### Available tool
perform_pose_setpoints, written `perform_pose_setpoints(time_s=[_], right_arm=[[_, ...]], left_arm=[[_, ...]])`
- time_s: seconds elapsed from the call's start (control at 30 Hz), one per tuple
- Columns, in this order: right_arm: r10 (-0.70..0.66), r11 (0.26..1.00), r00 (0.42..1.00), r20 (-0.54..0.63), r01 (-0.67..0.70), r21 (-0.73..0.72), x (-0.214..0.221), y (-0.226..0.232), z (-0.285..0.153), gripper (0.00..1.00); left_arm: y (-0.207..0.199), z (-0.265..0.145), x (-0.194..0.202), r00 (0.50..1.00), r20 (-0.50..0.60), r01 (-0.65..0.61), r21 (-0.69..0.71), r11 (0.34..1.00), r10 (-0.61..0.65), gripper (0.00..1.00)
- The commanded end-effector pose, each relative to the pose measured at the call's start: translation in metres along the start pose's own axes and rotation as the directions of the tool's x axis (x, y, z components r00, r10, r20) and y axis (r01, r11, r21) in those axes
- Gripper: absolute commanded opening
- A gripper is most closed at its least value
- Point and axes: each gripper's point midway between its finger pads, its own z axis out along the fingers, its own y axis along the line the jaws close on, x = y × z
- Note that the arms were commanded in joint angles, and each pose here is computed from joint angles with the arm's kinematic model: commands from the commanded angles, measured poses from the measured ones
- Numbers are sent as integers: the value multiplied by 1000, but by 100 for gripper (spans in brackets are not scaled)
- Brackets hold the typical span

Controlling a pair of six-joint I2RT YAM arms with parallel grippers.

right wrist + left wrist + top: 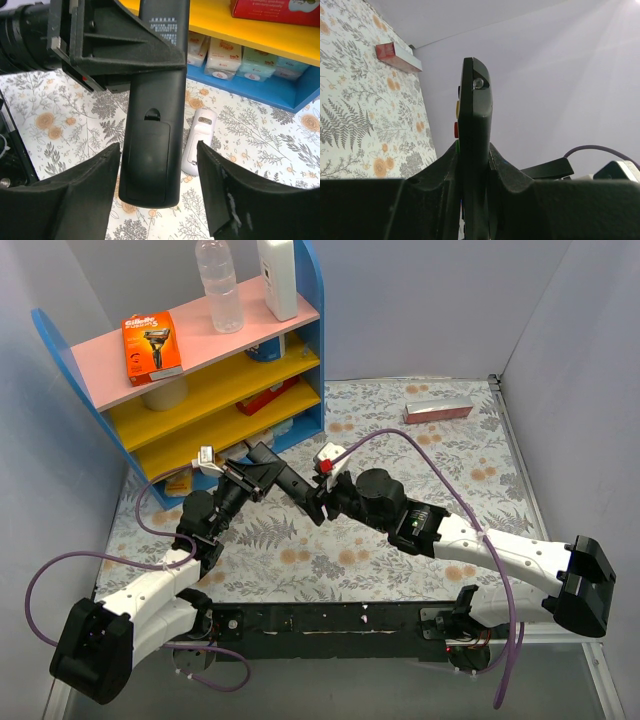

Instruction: Load the batteries into the remote control

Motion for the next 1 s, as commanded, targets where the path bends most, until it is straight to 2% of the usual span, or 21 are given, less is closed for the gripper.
perform_pose_setpoints(time_s=[0.0, 0.23, 0.33, 0.4, 0.47, 0.63, 0.77, 0.97], right_arm=[[1, 1000, 1000, 4, -1, 7, -4, -1, 0, 74], [63, 998, 998, 31, -63, -2, -29, -5, -7, 91], [144, 989, 989, 29, -142, -40, -39, -8, -11, 96], [221, 973, 975, 25, -219, -69, -45, -16, -14, 96], [276, 949, 961, 0, -272, -160, -48, -9, -19, 96], [423, 857, 903, -81, -427, -287, -49, -12, -25, 97], [462, 804, 875, -143, -481, -350, -48, -6, -23, 96], [502, 746, 840, -206, -541, -388, -39, -1, -18, 87]], left_arm=[[-35, 2, -6, 990, -5, 141, 96, 985, -141, 0], [-24, 0, 2, 994, -28, 105, 88, 991, -103, 0], [-25, -3, 5, 997, -40, 74, 118, 990, -70, 0], [-24, -4, 8, 998, -51, 56, 135, 989, -49, 0], [-31, -5, 11, 997, -67, 42, 177, 983, -31, 0], [-55, -6, 15, 995, -95, -3, 293, 956, 32, 0], [-65, -5, 18, 992, -111, -25, 339, 940, 66, 0], [-78, -4, 19, 989, -119, -34, 395, 918, 88, 0]])
